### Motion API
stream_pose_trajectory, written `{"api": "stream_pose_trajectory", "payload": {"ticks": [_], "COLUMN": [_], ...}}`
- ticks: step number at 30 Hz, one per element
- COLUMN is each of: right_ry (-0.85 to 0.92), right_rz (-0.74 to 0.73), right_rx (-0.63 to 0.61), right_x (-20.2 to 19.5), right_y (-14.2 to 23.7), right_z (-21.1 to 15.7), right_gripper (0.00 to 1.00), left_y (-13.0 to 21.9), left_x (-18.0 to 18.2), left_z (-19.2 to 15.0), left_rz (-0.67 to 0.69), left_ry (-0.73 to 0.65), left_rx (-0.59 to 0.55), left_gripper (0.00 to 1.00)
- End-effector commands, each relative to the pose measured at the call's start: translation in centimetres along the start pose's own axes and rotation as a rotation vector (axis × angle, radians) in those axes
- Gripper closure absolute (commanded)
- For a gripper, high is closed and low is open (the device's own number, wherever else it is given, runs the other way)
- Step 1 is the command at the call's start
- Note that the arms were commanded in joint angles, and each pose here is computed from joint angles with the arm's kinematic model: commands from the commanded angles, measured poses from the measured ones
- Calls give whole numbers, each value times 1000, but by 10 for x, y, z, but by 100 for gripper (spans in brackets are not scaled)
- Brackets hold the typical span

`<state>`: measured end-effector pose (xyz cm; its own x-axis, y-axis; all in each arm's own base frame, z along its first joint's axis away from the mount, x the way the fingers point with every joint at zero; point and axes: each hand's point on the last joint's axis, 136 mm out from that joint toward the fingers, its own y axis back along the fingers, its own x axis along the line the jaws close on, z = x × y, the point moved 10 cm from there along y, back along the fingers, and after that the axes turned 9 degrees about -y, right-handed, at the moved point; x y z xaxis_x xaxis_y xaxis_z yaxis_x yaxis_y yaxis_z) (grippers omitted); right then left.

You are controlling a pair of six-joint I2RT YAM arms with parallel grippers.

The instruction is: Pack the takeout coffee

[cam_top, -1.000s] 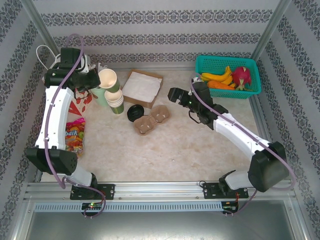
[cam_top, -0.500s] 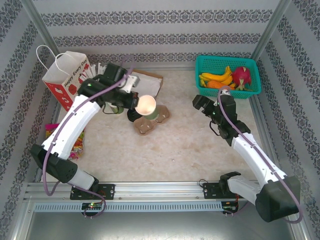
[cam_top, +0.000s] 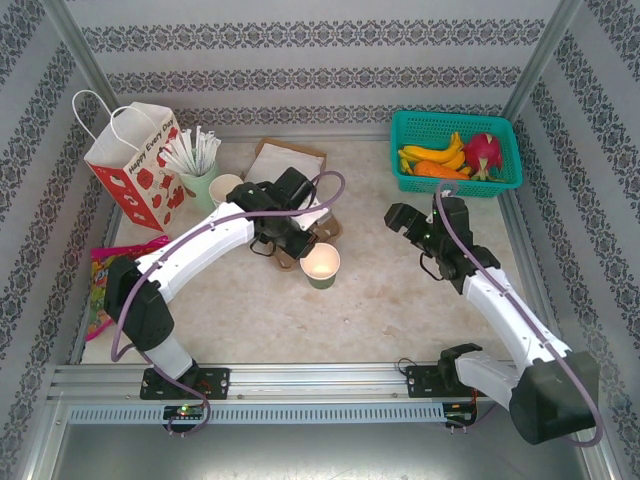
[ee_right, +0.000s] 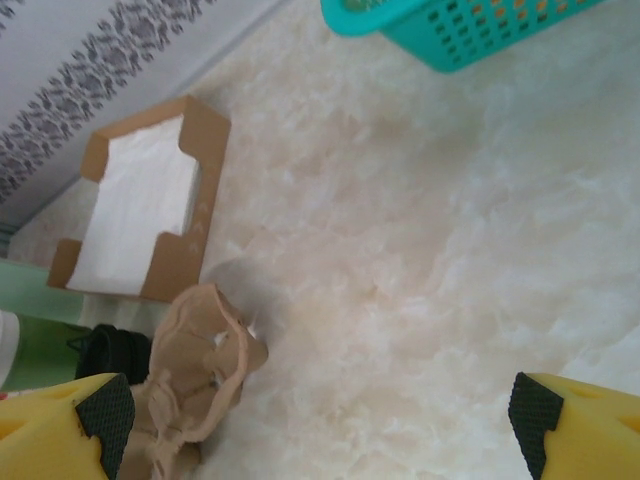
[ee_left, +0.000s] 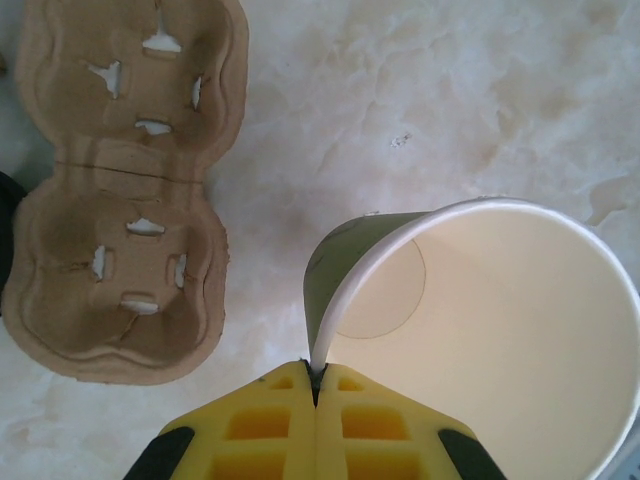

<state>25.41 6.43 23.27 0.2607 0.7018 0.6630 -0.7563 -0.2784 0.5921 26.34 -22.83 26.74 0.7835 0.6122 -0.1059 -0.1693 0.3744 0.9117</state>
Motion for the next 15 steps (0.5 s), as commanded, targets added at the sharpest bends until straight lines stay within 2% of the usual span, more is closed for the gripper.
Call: {"api": "stream_pose_trajectory", "payload": {"ticks": [1, 7, 15], "right_ry": [22, 77, 130], "right_rz": [26, 17, 30], "right_rx": [65, 110, 171], "right_x": [9, 19, 34], "right_y": [-5, -16, -30], "right_z": [-2, -9, -19], "right_gripper": [2, 2, 2], "left_y": [-14, -27, -39], "left_x": [-3, -2, 1], "left_z": [4, -6, -13], "left_rz": [13, 22, 29], "left_ry": [-57, -55, -50], "left_rx": [-25, -42, 15], "left_gripper": [97, 94, 88]}}
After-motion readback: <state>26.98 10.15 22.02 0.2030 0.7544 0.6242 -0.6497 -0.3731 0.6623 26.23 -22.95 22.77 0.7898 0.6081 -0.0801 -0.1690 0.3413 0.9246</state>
